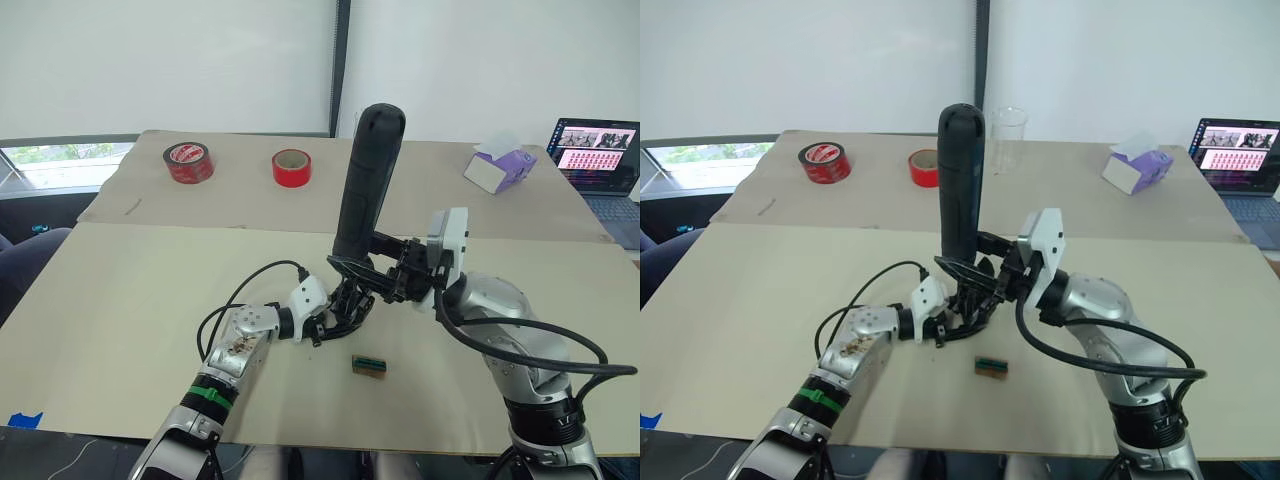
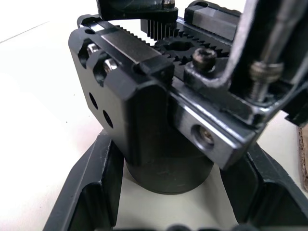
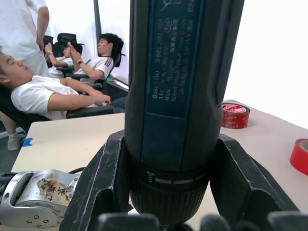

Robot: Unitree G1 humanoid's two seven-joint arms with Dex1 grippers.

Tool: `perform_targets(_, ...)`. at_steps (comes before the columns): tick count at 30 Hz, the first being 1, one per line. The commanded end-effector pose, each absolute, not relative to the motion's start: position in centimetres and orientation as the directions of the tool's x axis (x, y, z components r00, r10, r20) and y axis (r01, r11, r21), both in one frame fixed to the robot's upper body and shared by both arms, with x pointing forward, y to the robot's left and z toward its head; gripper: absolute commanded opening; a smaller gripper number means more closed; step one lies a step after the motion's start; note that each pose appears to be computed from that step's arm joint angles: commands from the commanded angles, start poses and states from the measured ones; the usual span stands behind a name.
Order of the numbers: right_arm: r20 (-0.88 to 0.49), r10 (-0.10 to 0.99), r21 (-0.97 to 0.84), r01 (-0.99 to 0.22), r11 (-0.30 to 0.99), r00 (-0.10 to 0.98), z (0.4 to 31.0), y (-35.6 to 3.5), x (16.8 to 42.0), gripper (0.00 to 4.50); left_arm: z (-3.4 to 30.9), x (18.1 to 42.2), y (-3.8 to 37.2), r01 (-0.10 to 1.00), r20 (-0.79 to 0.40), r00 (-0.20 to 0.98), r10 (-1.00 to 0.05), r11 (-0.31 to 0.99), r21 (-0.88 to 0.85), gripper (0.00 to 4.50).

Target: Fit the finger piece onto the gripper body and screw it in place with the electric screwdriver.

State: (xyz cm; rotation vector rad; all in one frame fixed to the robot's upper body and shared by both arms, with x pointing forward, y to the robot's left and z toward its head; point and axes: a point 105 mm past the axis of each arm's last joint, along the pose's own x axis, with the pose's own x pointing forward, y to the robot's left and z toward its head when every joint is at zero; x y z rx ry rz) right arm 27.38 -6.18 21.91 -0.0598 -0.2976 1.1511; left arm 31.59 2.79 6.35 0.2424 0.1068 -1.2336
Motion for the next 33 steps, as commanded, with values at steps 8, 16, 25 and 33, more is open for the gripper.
perform_targets(8, 0.062, 0.909, -0.163, -0.895, 0.416, 0.412, 18.8, -5.9, 28.1, 1.91, 3.9, 30.4, 2.8, 0.961, -0.287, 0.274, -0.918, 0.275, 0.036, 2.29)
perform_targets(16, -0.008, 0.899, -0.126, -0.892, 0.434, 0.439, 17.6, -6.0, 28.9, 1.91, 4.0, 30.5, 2.8, 0.961, -0.287, 0.272, -0.918, 0.274, 0.035, 2.29)
perform_targets(25, 0.007, 0.900, -0.133, -0.891, 0.433, 0.436, 17.8, -6.2, 29.0, 1.91, 4.1, 30.6, 2.9, 0.960, -0.288, 0.277, -0.917, 0.278, 0.036, 2.29)
perform_targets(33, 0.155, 0.922, -0.235, -0.894, 0.382, 0.354, 22.3, -6.2, 27.8, 1.91, 3.7, 30.8, 3.1, 0.953, -0.311, 0.298, -0.902, 0.301, 0.038, 2.29)
